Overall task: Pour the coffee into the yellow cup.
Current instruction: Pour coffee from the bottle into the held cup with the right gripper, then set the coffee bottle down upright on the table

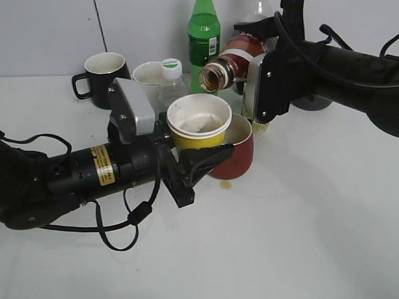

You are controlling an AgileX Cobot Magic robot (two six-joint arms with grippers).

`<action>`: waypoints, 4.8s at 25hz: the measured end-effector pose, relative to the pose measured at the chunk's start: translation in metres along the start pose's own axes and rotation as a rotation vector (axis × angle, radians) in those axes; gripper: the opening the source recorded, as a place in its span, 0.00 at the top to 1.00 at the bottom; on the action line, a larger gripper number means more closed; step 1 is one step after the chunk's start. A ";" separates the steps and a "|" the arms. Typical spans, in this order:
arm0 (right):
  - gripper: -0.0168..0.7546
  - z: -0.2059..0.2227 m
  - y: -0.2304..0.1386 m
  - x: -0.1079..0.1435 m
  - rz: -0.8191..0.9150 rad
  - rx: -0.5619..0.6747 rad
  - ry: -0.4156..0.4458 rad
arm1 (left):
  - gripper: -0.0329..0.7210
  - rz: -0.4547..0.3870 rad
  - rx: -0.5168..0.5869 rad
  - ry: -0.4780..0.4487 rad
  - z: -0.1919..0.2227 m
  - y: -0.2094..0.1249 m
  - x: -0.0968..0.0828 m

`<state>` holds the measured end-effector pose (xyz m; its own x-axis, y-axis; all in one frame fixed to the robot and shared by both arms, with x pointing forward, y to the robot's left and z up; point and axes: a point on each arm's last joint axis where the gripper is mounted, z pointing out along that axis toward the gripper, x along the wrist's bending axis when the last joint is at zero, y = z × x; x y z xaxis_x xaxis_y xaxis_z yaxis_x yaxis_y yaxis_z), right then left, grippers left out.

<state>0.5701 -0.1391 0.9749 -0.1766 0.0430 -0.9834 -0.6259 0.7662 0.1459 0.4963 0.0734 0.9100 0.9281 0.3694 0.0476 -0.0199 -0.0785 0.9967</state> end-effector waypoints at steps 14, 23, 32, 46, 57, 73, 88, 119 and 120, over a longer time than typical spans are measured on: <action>0.32 0.000 0.002 -0.004 -0.035 -0.017 -0.044 | 0.38 0.000 0.000 -0.001 0.000 0.000 0.000; 0.32 0.000 0.002 -0.005 -0.052 -0.020 -0.052 | 0.38 0.012 0.005 -0.030 0.000 0.000 -0.003; 0.32 0.000 0.002 -0.005 -0.066 -0.021 -0.054 | 0.38 0.013 0.006 -0.033 0.000 0.000 -0.003; 0.32 0.000 0.002 -0.005 -0.094 -0.020 -0.055 | 0.39 0.014 0.006 -0.035 0.000 0.000 -0.003; 0.32 0.000 0.002 -0.005 -0.102 -0.020 -0.055 | 0.39 0.014 0.006 -0.035 0.000 0.000 -0.003; 0.32 0.000 0.003 -0.007 -0.103 -0.029 -0.076 | 0.40 0.015 0.006 -0.036 0.000 0.000 -0.003; 0.32 0.000 0.002 -0.007 0.292 -0.037 -0.069 | 0.40 -0.010 -0.010 0.032 -0.001 0.002 0.003; 0.32 -0.049 -0.039 0.087 1.367 0.459 -0.283 | 0.41 -0.123 0.056 0.562 -0.089 -0.013 0.085; 0.32 -0.049 -0.039 0.091 1.364 0.459 -0.286 | 0.41 -0.126 0.069 0.566 -0.088 -0.019 0.086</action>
<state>0.5416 -0.1966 0.8848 -0.2324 0.9664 -0.1101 0.1999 0.1582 0.9670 0.5441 0.1881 0.9009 0.5782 0.8156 -0.0245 0.1199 -0.0553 0.9912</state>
